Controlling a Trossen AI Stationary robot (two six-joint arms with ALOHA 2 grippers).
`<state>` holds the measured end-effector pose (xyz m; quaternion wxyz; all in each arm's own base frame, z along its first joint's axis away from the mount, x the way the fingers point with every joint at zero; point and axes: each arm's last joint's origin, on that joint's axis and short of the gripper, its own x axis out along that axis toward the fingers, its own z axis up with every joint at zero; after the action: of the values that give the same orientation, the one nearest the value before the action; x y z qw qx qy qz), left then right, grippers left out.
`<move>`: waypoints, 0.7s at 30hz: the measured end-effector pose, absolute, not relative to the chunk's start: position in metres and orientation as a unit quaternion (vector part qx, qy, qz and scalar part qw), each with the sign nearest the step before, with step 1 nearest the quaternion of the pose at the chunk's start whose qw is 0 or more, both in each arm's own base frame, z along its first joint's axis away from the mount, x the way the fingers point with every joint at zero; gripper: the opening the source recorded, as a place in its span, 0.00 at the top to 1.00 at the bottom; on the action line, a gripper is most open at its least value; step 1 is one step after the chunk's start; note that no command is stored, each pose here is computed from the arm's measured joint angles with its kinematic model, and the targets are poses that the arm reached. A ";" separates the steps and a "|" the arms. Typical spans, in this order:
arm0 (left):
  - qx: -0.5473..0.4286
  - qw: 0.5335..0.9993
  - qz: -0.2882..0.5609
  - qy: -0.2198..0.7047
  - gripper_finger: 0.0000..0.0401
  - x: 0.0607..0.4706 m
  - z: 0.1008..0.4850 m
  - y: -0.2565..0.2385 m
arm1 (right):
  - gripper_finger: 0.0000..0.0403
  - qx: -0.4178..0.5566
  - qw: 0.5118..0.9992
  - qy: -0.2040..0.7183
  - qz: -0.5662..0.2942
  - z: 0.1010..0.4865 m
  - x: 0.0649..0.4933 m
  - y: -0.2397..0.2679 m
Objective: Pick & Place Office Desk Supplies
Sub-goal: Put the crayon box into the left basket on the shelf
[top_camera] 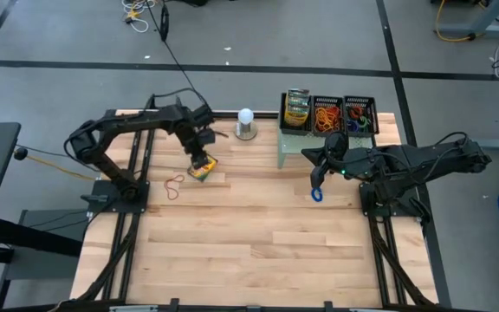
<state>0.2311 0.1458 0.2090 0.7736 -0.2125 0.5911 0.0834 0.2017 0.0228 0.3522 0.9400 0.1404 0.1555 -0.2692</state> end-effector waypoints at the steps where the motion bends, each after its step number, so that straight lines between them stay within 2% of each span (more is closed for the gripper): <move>1: -0.207 0.778 0.084 0.587 0.75 0.231 0.211 0.152 | 0.98 0.140 0.940 0.155 -0.269 0.352 0.202 0.023; 5: -0.187 0.780 0.076 0.592 0.61 0.232 0.206 0.173 | 0.98 0.144 0.941 0.152 -0.265 0.353 0.202 0.023; 11: -0.117 0.778 0.006 0.617 0.44 0.233 0.186 0.188 | 0.98 0.145 0.943 0.145 -0.261 0.355 0.203 0.023; 15: -0.080 0.776 -0.028 0.625 0.42 0.236 0.174 0.193 | 0.98 0.147 0.943 0.143 -0.261 0.355 0.203 0.023; 21: -0.038 0.785 -0.040 0.617 0.47 0.240 0.169 0.197 | 0.98 0.154 0.943 0.142 -0.259 0.355 0.203 0.023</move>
<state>0.2403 0.1973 0.1690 0.7848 -0.0382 0.6173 -0.0396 0.2034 0.0235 0.3549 0.9429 0.1537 0.1424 -0.2588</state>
